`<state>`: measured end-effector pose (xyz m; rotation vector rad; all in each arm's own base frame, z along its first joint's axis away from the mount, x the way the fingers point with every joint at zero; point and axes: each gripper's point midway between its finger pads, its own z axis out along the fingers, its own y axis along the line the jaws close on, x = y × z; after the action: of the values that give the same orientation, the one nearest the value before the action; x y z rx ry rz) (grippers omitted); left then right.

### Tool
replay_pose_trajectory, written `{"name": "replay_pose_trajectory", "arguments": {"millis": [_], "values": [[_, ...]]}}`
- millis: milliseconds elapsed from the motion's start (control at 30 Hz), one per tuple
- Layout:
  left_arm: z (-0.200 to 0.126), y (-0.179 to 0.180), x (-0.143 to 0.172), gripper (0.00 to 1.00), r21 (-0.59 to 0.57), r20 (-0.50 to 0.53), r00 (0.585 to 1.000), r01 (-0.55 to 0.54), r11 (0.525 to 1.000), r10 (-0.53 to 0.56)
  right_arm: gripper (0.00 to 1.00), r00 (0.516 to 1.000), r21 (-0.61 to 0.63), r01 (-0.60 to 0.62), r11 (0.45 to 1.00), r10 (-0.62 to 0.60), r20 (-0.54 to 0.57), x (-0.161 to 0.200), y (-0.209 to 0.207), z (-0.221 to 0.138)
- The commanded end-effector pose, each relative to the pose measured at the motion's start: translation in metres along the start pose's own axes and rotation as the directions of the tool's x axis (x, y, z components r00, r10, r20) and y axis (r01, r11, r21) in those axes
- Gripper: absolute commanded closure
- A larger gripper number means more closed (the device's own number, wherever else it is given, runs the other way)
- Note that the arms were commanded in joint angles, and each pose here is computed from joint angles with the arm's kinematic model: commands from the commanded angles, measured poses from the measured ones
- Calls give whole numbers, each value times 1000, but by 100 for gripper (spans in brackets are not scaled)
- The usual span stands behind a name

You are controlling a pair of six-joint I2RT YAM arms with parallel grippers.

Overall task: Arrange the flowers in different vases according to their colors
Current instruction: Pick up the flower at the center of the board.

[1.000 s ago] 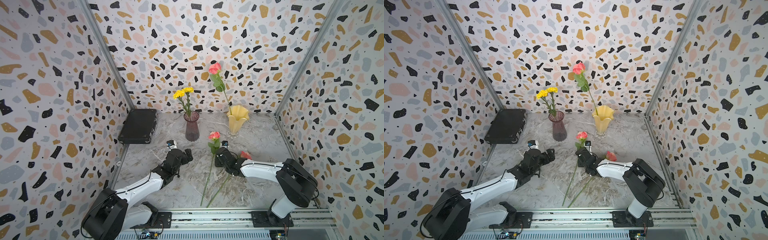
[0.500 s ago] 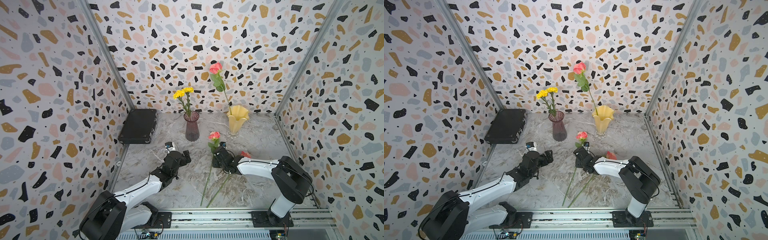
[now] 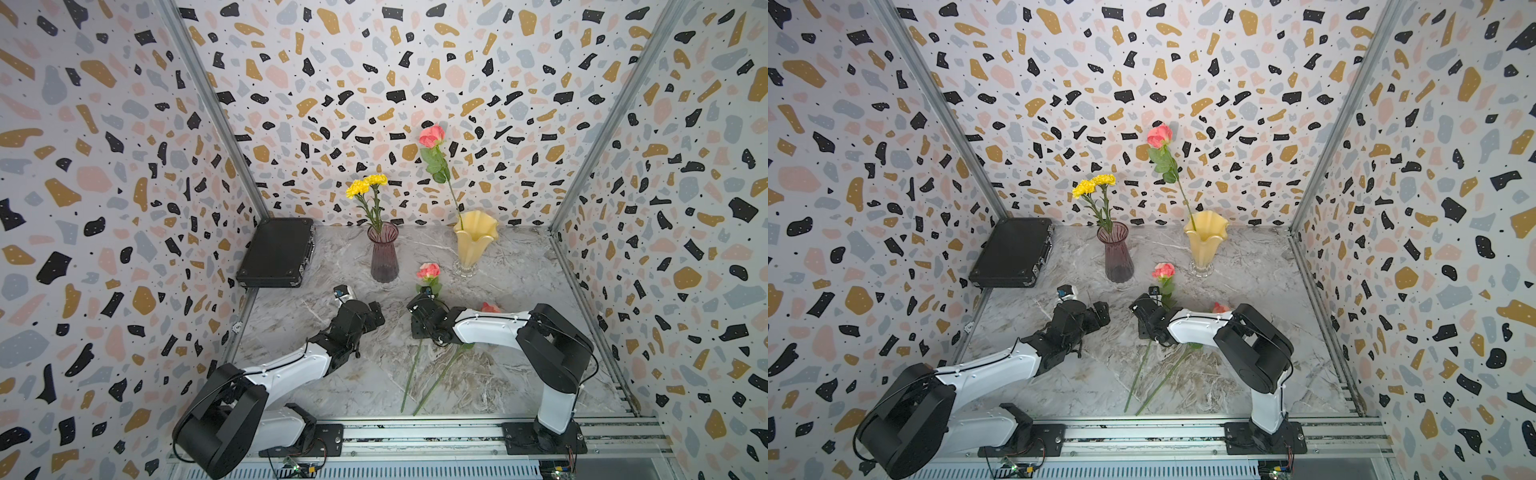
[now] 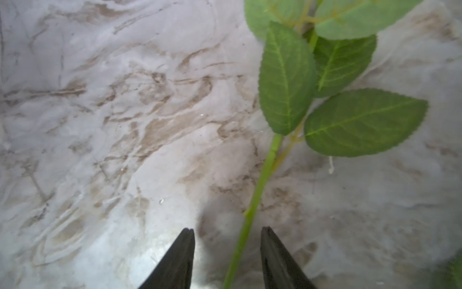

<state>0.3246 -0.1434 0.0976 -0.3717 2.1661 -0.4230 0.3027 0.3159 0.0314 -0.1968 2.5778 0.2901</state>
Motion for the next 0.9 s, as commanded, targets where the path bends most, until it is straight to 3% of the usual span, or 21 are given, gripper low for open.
{"name": "replay_pose_trajectory", "arguments": {"millis": [0,100,167,500,633,767,867], "values": [[-4,-5,-24,1,-23,63,998,-20,1000,22,52,999,28,29,999,-29,-17,-2,-2,-5],[-7,5,-28,1,-64,99,995,-6,998,12,53,999,61,39,997,-38,-13,-4,-7,-6],[-8,23,-23,0,-126,119,987,124,984,-109,54,999,75,35,997,-34,-7,-5,-9,-7],[-9,23,-21,0,-77,146,979,152,985,-140,63,999,125,18,992,-13,-41,1,-15,2],[0,17,-13,1,-66,101,985,149,987,-142,71,1000,154,12,988,-8,-22,-2,-21,-2],[8,10,-6,1,-56,47,991,131,990,-129,88,1000,195,6,981,-7,6,-6,-30,-8],[5,12,-8,0,-66,55,991,125,990,-121,96,1000,204,-5,979,2,13,-5,-33,-10]]}}
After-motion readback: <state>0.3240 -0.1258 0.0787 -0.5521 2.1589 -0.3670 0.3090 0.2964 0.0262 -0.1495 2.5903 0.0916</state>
